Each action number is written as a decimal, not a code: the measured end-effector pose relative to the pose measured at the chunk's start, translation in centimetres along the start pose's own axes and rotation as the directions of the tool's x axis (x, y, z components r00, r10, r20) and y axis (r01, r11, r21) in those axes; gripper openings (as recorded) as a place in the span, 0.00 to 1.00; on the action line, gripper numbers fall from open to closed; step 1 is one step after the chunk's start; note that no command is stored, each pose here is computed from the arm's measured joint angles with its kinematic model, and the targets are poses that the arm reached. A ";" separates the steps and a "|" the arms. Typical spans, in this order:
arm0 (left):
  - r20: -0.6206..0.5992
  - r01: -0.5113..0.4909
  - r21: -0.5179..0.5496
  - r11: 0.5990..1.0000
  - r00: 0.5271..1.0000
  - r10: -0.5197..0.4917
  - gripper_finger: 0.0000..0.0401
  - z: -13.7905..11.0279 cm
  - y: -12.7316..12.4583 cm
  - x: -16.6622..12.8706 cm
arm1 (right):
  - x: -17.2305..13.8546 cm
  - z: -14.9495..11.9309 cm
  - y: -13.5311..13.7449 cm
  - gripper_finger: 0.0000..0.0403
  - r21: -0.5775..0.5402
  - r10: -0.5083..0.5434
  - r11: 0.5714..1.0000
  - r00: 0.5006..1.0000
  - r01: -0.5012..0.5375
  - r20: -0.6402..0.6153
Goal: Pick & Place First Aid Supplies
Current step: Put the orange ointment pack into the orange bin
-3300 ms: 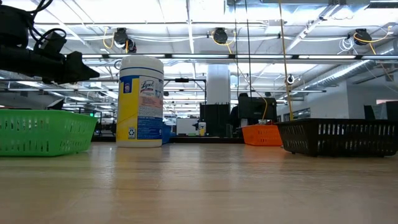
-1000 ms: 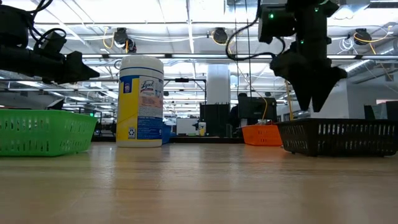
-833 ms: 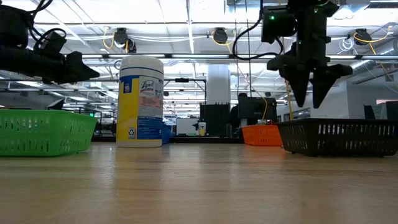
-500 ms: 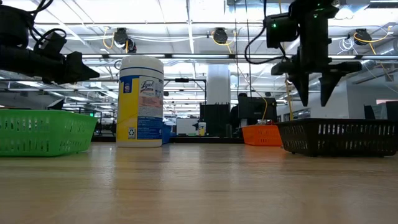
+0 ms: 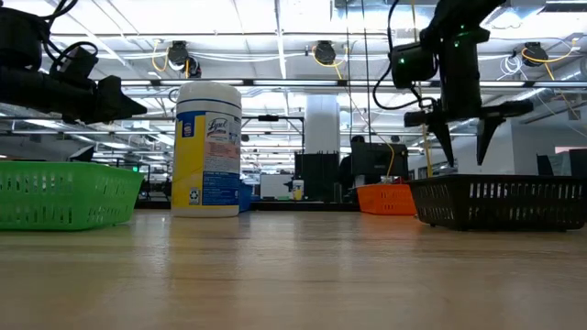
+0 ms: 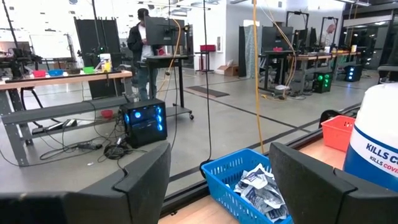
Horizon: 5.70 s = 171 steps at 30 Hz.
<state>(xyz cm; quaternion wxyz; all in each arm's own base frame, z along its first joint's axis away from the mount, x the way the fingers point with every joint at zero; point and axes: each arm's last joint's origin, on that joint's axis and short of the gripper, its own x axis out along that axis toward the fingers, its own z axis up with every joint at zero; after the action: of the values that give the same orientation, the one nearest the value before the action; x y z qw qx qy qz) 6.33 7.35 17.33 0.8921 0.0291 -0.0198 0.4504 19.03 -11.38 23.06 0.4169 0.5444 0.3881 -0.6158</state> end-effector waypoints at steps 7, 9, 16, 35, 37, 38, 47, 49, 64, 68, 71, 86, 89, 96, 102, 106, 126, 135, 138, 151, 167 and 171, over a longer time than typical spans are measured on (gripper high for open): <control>0.000 0.000 0.000 1.000 1.000 0.000 0.68 0.0 0.0 0.0 | 2.8 -0.1 -0.4 0.45 0.035 -0.021 0.999 1.000 0.021 -0.013; 0.000 0.000 0.000 1.000 1.000 0.000 0.68 0.0 0.0 0.0 | 3.6 -0.1 -0.5 0.45 0.040 -0.024 0.999 1.000 0.024 -0.011; 0.000 0.000 0.000 1.000 1.000 0.000 0.68 0.0 0.0 0.0 | 6.6 0.0 -0.8 0.45 0.057 -0.013 0.998 1.000 0.014 -0.012; 0.000 0.000 0.000 1.000 1.000 0.000 0.68 0.0 0.0 0.0 | 8.4 0.0 0.2 0.02 0.043 0.038 0.998 0.999 -0.037 -0.028; 0.000 0.000 0.000 1.000 1.000 0.000 0.68 0.0 0.0 0.0 | 7.8 0.1 0.3 0.01 0.017 0.040 0.999 0.999 -0.039 -0.031; 0.000 0.000 0.000 1.000 1.000 0.000 0.68 0.0 0.0 0.0 | 7.5 0.1 0.3 0.01 -0.006 0.038 0.999 0.998 -0.039 -0.045; 0.000 0.000 0.000 1.000 1.000 0.000 0.68 0.0 0.0 0.0 | 3.8 1.4 1.0 0.00 -0.490 0.047 0.866 0.993 -0.095 -0.109; 0.000 0.000 0.000 1.000 1.000 0.000 0.68 0.0 0.0 0.0 | 3.1 1.9 1.3 0.00 -0.593 0.077 0.795 0.991 -0.130 -0.113; 0.000 0.000 0.000 1.000 1.000 0.000 0.68 0.0 0.0 0.0 | -0.5 6.7 5.7 0.00 -0.771 0.223 0.617 0.975 -0.155 -0.017; 0.000 0.000 0.000 1.000 1.000 0.000 0.68 0.0 0.0 0.0 | 0.5 8.0 7.4 0.00 -0.758 0.202 0.639 0.979 -0.132 -0.001; 0.000 0.000 0.000 1.000 1.000 0.000 0.68 0.0 0.0 0.0 | 1.7 8.8 8.6 0.00 -0.748 0.186 0.651 0.982 -0.128 -0.006; 0.000 -0.001 0.000 1.000 1.000 0.001 0.68 0.0 0.0 0.0 | 5.4 9.4 10.8 0.05 -0.742 0.137 0.661 0.990 -0.117 -0.034; 0.001 -0.001 0.000 1.000 1.000 0.001 0.68 0.0 0.0 0.0 | 5.4 9.3 10.8 0.12 -0.744 0.152 0.650 0.986 -0.154 -0.071; 0.000 0.000 0.000 1.000 1.000 0.000 0.68 0.0 0.0 0.0 | 4.3 9.6 11.0 0.36 -0.744 0.184 0.651 0.982 -0.150 -0.037; 0.000 -0.001 0.000 1.000 1.000 0.001 0.68 0.0 0.0 0.0 | 1.6 10.3 10.5 0.45 -0.743 0.228 0.649 0.973 -0.163 -0.013; 0.000 0.000 0.000 1.000 1.000 0.000 0.68 0.0 0.0 0.0 | 0.8 10.5 9.3 0.44 -0.737 0.195 0.659 0.981 -0.149 -0.024; 0.000 -0.001 0.000 1.000 1.000 0.001 0.68 0.0 0.0 0.0 | 0.8 9.4 3.4 0.40 -0.679 0.187 0.726 0.981 -0.108 0.044; 0.000 0.000 0.000 1.000 1.000 0.000 0.68 0.0 0.0 0.0 | 2.7 9.4 1.8 0.40 -0.653 0.210 0.748 0.975 -0.116 0.067; 0.001 -0.001 0.000 1.000 1.000 0.001 0.68 0.0 0.0 0.0 | 3.6 9.5 1.7 0.40 -0.652 0.227 0.748 0.971 -0.123 0.077; 0.001 -0.001 0.000 1.000 1.000 0.001 0.68 0.0 0.0 0.0 | 6.5 8.8 1.2 0.35 -0.678 0.239 0.725 0.967 -0.121 0.082; 0.001 -0.001 0.000 1.000 1.000 0.001 0.68 0.0 0.0 0.0 | 7.9 9.0 1.8 0.25 -0.705 0.230 0.700 0.970 -0.112 0.074; 0.000 0.000 0.000 1.000 1.000 0.000 0.68 0.0 0.0 0.0 | 8.2 9.0 1.8 0.20 -0.706 0.215 0.700 0.974 -0.108 0.064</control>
<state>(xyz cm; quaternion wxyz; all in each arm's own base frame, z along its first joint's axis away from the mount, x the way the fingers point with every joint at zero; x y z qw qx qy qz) 6.33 7.35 17.34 0.8920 0.0292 -0.0200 0.4506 17.11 -21.13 15.78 0.6704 0.3335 0.5115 -0.4217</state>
